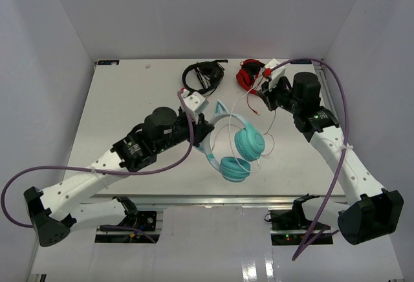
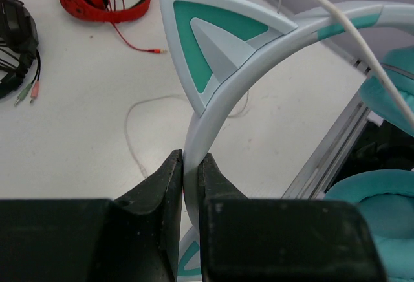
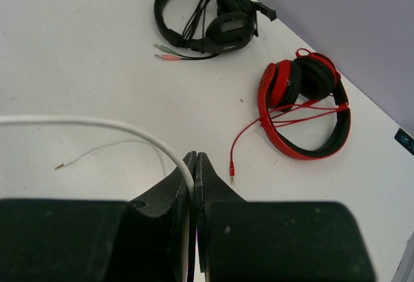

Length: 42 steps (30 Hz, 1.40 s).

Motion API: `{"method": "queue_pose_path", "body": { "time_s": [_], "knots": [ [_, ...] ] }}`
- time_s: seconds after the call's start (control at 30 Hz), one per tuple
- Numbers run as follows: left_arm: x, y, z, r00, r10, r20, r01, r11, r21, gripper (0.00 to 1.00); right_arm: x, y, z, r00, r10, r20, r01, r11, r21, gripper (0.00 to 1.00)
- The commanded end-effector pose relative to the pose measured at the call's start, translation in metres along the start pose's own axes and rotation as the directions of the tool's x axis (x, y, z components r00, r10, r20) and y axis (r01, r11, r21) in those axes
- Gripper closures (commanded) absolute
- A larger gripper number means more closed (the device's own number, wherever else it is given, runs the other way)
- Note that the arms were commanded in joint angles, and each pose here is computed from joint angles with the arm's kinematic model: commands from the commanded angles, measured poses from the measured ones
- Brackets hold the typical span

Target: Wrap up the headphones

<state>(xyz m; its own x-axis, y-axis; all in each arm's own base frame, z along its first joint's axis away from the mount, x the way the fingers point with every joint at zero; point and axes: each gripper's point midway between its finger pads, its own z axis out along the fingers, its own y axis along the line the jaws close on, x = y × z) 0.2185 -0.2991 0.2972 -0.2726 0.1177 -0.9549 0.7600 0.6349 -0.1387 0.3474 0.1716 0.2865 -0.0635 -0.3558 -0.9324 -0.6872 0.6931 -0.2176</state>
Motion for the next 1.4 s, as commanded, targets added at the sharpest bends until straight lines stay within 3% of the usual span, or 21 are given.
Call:
{"method": "queue_pose_path", "body": {
  "time_s": [0.0,0.27,0.5,0.7,1.03,1.17,1.3,1.37],
  "knots": [
    [-0.039,0.001,-0.021,0.97,-0.166,0.179,0.172,0.985,-0.018,1.0,-0.042,-0.021,-0.026,0.978,0.09,0.186,-0.101,0.993,0.053,0.92],
    [-0.064,0.006,-0.032,0.92,-0.28,0.275,0.299,0.954,-0.031,1.0,-0.045,0.028,-0.031,0.94,0.219,0.261,-0.158,0.959,-0.237,0.92],
    [-0.109,0.003,-0.022,0.844,-0.376,0.382,0.4,0.916,0.016,1.0,-0.038,0.079,-0.04,0.887,0.404,0.226,-0.239,0.818,-0.522,0.92],
    [-0.148,0.003,-0.016,0.772,-0.442,0.457,0.475,0.879,0.048,1.0,-0.034,0.085,-0.04,0.87,0.442,0.219,-0.262,0.79,-0.554,0.92],
    [-0.171,0.005,-0.019,0.735,-0.457,0.501,0.5,0.864,0.055,1.0,-0.037,0.089,-0.04,0.846,0.488,0.215,-0.282,0.751,-0.597,0.87],
    [-0.178,0.003,-0.018,0.731,-0.462,0.502,0.499,0.864,0.068,1.0,-0.039,0.09,-0.04,0.84,0.499,0.211,-0.285,0.738,-0.612,0.73],
    [-0.189,-0.002,-0.012,0.728,-0.471,0.497,0.499,0.862,0.087,1.0,-0.034,0.094,-0.036,0.831,0.523,0.188,-0.31,0.716,-0.626,0.46],
    [-0.195,-0.004,-0.009,0.724,-0.477,0.498,0.5,0.86,0.098,1.0,-0.032,0.099,-0.034,0.831,0.527,0.178,-0.31,0.703,-0.64,0.37]
  ]
}}
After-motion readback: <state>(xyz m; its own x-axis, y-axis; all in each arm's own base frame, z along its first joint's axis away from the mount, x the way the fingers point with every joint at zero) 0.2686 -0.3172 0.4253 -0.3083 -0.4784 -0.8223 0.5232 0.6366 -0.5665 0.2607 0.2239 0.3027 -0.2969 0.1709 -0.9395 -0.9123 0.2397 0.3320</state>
